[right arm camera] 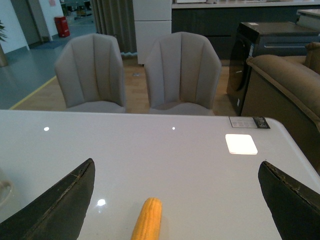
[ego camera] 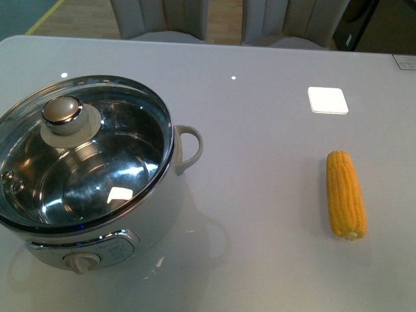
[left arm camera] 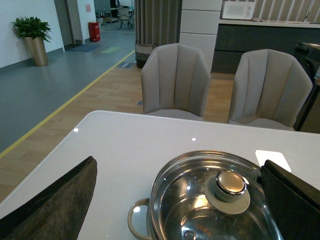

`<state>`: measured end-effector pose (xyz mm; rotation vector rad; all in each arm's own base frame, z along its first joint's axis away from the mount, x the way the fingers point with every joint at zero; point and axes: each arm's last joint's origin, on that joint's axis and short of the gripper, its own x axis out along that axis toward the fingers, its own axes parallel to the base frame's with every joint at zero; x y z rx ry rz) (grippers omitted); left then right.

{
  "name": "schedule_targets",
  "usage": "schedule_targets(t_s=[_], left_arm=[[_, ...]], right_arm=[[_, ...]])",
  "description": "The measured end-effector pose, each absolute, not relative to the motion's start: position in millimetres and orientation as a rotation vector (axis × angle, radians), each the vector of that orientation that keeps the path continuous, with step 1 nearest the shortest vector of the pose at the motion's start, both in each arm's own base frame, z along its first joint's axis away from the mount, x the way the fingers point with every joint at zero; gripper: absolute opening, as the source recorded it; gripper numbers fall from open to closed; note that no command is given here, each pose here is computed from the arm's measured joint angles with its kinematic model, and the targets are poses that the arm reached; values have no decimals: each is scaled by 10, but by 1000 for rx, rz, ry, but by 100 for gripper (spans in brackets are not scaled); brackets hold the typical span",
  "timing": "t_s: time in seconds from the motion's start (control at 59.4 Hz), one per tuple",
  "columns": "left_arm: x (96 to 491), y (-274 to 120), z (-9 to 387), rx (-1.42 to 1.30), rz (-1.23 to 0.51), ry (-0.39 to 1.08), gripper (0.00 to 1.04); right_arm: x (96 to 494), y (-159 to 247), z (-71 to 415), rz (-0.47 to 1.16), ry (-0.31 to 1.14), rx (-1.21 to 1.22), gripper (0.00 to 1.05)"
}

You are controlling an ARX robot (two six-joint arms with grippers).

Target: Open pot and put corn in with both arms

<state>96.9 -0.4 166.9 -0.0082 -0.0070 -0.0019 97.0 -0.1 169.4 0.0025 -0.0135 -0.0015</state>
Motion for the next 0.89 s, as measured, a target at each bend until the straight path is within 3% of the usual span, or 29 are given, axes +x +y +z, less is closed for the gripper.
schedule_targets(t_s=[0.691,0.724,0.775,0.893], left_arm=[[969,-3,1670,-9,-2,-7,98],[970,-3,1670,-38,28,71,98],[983,-12,1664,-84,63,302,98],[1029,-24,1646,-119,57,408,98]], right_arm=[[970,-1,1694,-2,-14,2,96],[970,-1,1694,-2,-14,2,96],[970,-1,1694,-2,-14,2,96],[969,-1,1694,-1,-14,2,96]])
